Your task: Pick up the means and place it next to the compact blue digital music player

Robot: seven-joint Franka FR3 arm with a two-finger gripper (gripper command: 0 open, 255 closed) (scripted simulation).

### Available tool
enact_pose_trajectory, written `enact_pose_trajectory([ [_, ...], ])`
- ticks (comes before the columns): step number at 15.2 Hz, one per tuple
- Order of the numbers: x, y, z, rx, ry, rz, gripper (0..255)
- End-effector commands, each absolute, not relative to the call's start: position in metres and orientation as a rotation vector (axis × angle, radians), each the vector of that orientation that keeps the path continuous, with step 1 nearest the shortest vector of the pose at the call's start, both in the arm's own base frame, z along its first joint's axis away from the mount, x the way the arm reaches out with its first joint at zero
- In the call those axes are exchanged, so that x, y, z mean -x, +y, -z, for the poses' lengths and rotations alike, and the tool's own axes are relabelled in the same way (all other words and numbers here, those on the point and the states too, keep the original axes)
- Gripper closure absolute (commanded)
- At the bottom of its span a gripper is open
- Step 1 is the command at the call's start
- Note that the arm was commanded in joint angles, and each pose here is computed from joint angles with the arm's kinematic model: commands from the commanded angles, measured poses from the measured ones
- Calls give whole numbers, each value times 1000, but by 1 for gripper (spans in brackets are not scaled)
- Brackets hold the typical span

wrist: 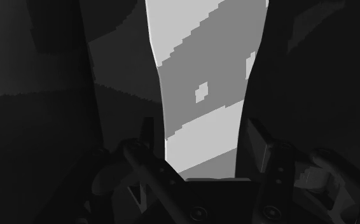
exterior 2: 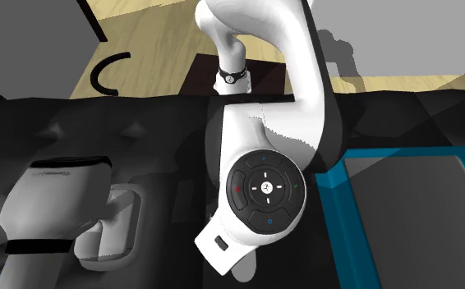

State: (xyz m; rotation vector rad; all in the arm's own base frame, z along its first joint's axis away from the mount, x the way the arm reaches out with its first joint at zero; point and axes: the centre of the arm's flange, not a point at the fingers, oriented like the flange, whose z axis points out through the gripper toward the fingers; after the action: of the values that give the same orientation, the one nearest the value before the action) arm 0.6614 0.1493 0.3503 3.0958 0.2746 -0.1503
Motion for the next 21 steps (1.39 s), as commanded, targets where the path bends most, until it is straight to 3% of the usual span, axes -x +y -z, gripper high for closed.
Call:
enact_pose_trajectory([
  [1, -661, 149, -362, -3096, 274, 150, 255],
  [21, -661, 149, -467, -3096, 274, 150, 255],
])
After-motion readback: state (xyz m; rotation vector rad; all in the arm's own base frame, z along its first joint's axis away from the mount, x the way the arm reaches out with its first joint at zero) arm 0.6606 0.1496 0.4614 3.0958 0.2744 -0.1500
